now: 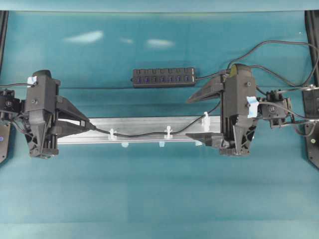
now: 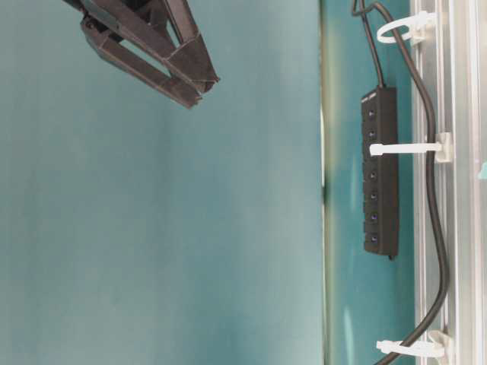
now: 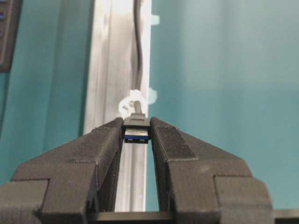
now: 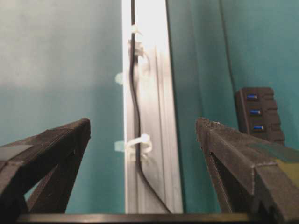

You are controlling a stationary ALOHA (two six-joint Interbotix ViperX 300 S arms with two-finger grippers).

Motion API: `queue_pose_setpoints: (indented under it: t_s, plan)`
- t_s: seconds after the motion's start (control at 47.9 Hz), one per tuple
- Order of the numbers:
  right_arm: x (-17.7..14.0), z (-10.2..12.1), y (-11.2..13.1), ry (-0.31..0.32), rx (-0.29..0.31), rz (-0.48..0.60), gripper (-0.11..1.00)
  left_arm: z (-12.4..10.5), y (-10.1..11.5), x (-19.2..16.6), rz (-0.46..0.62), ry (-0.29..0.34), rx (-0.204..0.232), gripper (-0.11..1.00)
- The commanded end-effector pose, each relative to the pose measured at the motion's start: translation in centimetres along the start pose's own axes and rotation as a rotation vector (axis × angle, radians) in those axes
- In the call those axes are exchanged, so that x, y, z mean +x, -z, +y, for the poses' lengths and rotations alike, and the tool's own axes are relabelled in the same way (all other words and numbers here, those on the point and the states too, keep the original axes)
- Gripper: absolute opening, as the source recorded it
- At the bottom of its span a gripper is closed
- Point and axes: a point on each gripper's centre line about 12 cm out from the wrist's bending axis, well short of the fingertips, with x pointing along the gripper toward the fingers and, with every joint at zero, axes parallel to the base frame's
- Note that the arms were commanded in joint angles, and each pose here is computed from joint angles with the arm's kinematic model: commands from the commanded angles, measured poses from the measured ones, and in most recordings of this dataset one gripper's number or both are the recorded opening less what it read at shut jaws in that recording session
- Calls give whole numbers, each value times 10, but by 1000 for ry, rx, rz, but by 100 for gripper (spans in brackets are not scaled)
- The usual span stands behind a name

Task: Pass the USB cable through three rings with both arms.

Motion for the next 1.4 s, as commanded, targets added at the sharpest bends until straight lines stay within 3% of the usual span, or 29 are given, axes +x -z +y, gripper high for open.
queue_pose_setpoints:
  t_s: [0.0, 1.378]
  plan:
    - [-2, 0, -6, -3, 19, -23, 77, 0, -12, -3, -38, 1, 0, 25]
    - [-2, 1, -6, -4, 31, -21, 77, 0, -13, -4, -40, 1, -2, 25]
